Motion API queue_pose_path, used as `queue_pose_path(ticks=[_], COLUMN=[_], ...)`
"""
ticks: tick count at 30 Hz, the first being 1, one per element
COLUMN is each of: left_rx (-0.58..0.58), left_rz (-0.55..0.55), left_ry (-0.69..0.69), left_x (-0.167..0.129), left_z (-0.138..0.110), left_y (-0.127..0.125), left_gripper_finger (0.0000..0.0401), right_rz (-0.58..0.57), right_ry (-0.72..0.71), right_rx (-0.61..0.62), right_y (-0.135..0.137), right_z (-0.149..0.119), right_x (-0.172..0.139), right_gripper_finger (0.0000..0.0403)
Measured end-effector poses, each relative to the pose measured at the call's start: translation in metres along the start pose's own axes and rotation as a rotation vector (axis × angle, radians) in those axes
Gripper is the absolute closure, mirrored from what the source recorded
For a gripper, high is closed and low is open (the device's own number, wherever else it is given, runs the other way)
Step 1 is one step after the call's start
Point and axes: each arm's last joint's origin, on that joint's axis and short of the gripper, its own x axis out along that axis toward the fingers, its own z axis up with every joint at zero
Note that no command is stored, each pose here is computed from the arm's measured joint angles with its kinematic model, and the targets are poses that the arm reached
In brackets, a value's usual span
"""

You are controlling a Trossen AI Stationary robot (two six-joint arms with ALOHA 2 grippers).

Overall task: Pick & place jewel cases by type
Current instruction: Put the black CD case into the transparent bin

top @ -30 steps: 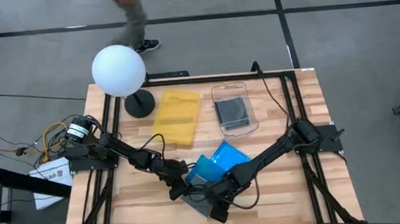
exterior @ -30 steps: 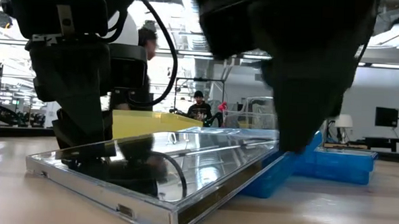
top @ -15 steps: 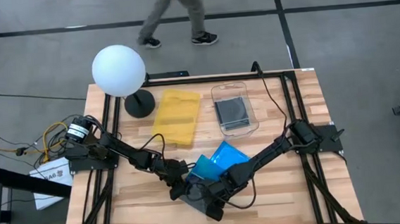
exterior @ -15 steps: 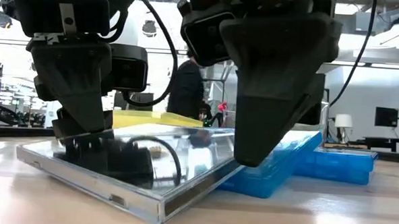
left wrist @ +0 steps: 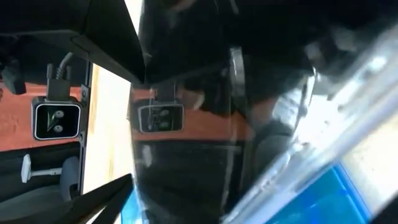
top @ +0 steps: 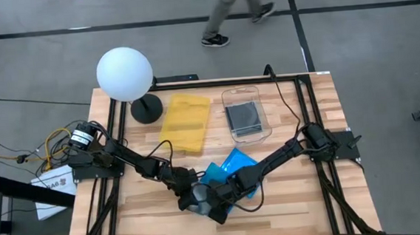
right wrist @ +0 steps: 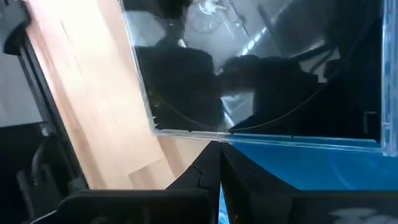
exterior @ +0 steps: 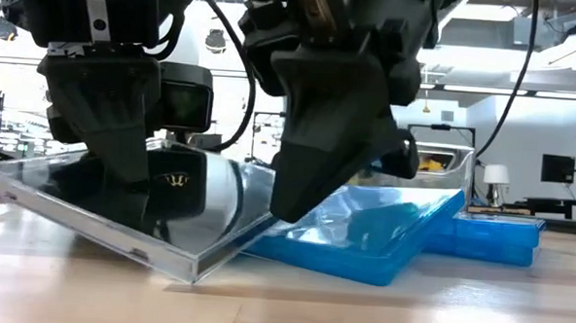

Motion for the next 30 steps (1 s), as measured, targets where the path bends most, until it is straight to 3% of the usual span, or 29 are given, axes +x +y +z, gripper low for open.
queue_pose_path(ticks=[4,17,25,30], left_rx=[0.000,-0.004,-0.017,-0.004], left_rz=[-0.001,-0.083,-0.122,-0.143], left_ry=[0.001,0.072,0.121,0.079], left_x=[0.000,-0.003,-0.007,-0.018], left_z=[0.000,0.006,0.010,0.018], left_y=[0.000,0.002,0.005,0.001], left_gripper_finger=[0.0220,0.0313,0.0312,0.0313], right_rz=[0.001,-0.094,-0.158,-0.185], right_ry=[0.000,0.060,0.150,0.166], right_rx=[-0.033,-0.039,-0.050,-0.043], right_y=[0.005,-0.004,-0.011,-0.013], right_z=[0.003,-0.002,-0.007,-0.005], right_x=[-0.005,-0.006,-0.019,-0.052], right_gripper_finger=[0.0403,0.0403,0.0403,0.0403])
